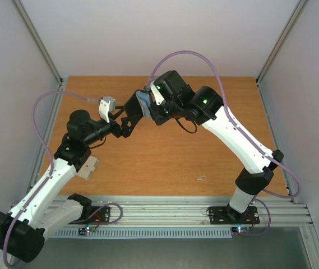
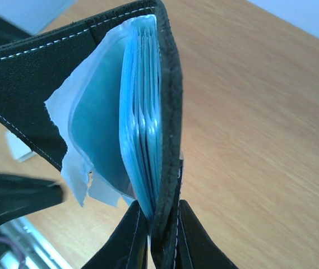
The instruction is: Take the credit cards out of the card holder
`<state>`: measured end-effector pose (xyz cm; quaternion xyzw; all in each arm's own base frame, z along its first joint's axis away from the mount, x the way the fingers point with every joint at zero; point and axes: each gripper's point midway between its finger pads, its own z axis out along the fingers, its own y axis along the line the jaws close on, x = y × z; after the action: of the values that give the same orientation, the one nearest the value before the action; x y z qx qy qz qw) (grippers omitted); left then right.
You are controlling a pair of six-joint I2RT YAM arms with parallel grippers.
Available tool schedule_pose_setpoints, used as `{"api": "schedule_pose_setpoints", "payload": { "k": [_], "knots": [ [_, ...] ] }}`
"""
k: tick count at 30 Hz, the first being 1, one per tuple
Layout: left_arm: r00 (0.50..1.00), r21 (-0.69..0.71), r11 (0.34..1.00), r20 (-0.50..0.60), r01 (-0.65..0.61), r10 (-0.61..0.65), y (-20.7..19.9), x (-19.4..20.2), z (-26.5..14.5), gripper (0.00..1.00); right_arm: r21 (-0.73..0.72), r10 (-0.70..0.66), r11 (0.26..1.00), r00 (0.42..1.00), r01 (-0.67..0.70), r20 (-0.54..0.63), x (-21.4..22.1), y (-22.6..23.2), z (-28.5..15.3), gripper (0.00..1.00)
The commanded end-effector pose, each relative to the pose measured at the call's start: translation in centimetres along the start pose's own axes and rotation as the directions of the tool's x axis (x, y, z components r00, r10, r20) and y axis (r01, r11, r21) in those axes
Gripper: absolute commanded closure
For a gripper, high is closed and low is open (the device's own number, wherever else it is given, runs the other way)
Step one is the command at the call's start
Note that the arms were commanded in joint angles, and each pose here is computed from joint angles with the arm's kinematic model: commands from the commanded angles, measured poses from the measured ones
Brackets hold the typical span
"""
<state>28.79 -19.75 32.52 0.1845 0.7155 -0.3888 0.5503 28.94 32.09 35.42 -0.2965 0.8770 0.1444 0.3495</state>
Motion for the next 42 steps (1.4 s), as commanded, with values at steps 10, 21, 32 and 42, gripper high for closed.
{"api": "schedule_pose_setpoints", "payload": {
  "k": [10,21,32,42],
  "knots": [
    [0.999,0.226,0.973,0.035,-0.038,0.031,-4.1,-1.0,-0.4,0.97,-0.476,-0.143,0.857,0.978,0.199,0.151,1.1,6.2,-6.0,0.98],
    [0.994,0.422,0.9,0.052,-0.112,0.099,-8.0,-1.4,-1.9,1.0,-0.398,-0.06,0.902,0.962,0.166,0.266,0.0,4.4,-5.1,0.63],
    [0.996,0.356,0.931,0.052,-0.082,0.068,-6.8,-1.4,-1.5,0.8,-0.33,-0.008,0.939,0.968,0.093,0.251,-0.4,3.1,-3.3,0.93],
    [0.998,-0.006,0.999,0.038,-0.042,0.042,-0.1,-0.6,-0.1,0.35,0.528,0.052,0.847,0.998,-0.056,0.022,1.9,-9.4,-0.5,0.99]
  ]
}}
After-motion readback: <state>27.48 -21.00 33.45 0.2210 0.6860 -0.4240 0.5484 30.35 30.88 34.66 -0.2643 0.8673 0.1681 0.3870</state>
